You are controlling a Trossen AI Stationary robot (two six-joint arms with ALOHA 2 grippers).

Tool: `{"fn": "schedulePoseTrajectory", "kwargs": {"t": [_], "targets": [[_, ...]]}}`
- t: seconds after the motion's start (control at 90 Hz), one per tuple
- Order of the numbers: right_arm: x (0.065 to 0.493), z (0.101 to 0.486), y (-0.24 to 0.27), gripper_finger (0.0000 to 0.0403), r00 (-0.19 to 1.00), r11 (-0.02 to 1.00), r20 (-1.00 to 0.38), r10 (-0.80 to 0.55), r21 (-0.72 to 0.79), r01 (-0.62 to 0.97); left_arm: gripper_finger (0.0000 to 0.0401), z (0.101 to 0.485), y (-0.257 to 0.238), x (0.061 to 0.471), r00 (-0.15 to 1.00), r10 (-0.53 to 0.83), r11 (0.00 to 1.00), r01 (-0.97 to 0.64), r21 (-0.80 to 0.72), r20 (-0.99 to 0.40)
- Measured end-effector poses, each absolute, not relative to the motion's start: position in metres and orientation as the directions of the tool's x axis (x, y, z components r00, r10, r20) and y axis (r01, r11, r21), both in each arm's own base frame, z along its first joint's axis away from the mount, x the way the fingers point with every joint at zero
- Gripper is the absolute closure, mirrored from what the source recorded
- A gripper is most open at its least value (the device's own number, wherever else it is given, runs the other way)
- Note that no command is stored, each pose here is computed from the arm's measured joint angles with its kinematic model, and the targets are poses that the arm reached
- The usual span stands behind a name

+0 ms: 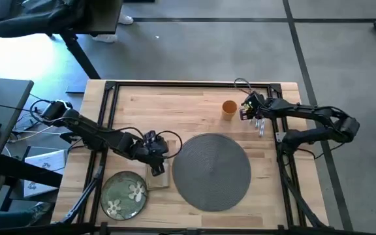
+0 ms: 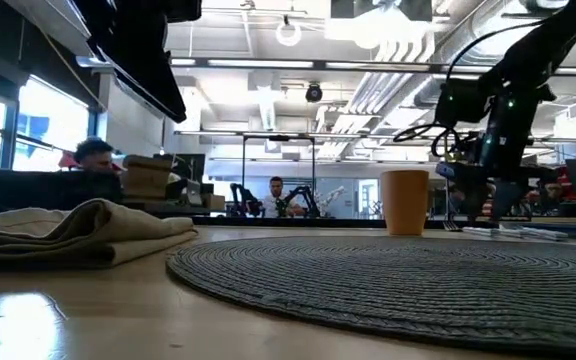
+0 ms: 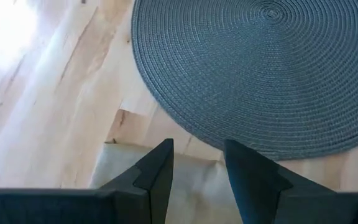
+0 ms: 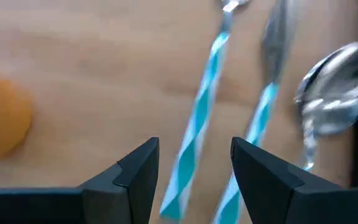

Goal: Set table place
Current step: Put the fork on the brown napkin

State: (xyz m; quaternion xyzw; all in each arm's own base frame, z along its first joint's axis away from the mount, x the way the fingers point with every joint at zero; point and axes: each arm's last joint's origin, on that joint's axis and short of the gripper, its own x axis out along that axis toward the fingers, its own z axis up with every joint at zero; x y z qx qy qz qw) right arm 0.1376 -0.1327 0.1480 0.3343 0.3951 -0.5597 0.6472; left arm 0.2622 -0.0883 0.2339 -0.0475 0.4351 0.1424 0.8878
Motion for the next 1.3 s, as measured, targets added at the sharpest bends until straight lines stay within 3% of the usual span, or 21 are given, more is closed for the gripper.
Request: {"fn": "schedulePoseTrajectory", "kwargs": {"t": [0.511, 0.633, 0.878, 1.3], "targets": [[0.136, 0.121, -0.170, 0.0226, 0.099, 0.098, -0.894, -0.436, 0.062, 0.993, 0.0274, 0.236, -0.089, 0.265, 0.610, 0.211, 0.955, -0.296, 0.028, -0.764], [0.137, 0.116, -0.172, 0.0263, 0.078, 0.092, -0.898, -0.433, 0.042, 0.995, 0.0274, 0.236, -0.089, 0.265, 0.610, 0.211, 0.955, -0.295, 0.028, -0.764], [0.136, 0.116, -0.172, 0.0388, 0.062, 0.089, -0.895, -0.441, 0.025, 0.996, 0.0274, 0.236, -0.089, 0.265, 0.611, 0.212, 0.955, -0.295, 0.030, -0.763], [0.138, 0.137, -0.174, 0.0400, 0.082, 0.060, -0.879, -0.469, 0.061, 0.996, 0.0274, 0.236, -0.089, 0.265, 0.611, 0.212, 0.954, -0.297, 0.027, -0.762]]}}
